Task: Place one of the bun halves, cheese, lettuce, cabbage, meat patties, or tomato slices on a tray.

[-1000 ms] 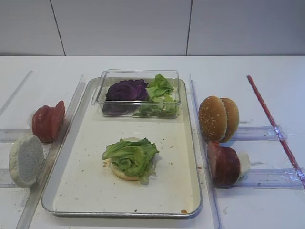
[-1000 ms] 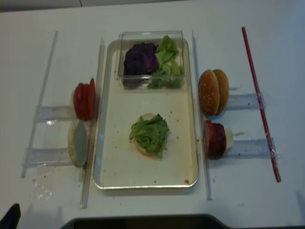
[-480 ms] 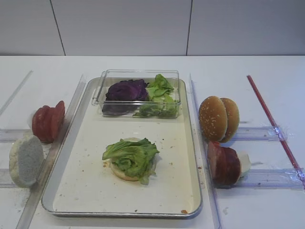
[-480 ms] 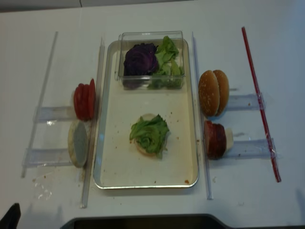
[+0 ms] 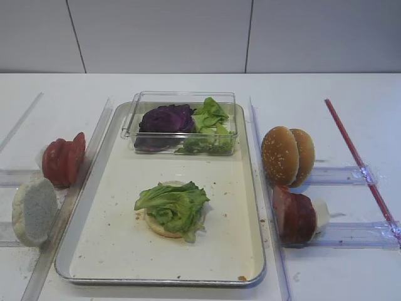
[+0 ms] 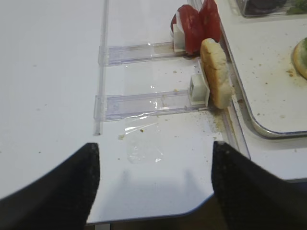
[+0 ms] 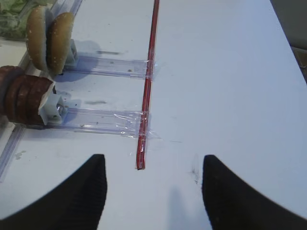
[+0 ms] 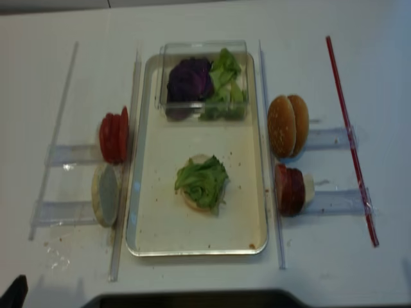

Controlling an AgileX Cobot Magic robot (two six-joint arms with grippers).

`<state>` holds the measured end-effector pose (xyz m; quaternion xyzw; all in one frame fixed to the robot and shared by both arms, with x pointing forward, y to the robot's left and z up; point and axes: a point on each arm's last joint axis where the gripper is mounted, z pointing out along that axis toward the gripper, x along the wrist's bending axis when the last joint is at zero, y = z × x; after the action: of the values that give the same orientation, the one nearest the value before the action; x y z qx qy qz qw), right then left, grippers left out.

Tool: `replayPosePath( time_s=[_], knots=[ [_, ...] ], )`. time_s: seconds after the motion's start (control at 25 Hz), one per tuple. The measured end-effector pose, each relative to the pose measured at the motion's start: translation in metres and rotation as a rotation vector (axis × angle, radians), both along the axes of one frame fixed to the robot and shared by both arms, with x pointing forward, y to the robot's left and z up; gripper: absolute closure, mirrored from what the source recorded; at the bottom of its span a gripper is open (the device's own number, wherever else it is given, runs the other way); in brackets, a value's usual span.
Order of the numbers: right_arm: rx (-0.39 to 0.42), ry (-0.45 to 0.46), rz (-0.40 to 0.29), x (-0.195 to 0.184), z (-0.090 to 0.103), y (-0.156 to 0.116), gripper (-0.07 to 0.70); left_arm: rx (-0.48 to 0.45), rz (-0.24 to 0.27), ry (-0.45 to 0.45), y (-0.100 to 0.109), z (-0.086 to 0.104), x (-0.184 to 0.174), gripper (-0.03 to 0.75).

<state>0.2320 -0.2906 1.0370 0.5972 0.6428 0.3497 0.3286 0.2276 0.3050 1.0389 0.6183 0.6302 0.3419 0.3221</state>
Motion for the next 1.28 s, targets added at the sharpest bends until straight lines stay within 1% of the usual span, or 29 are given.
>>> replayPosePath(
  time_s=[0.56, 1.28],
  knots=[
    [0.001, -0.002, -0.001, -0.0002, 0.0000, 0.0000, 0.177, 0.000, 0.000, 0.000, 0.0000, 0.0000, 0.0000, 0.263],
    [0.034, 0.000, -0.018, -0.0002, 0.0000, 0.0003, 0.177, 0.000, 0.000, 0.000, 0.0000, 0.0000, 0.0000, 0.263]
  ],
)
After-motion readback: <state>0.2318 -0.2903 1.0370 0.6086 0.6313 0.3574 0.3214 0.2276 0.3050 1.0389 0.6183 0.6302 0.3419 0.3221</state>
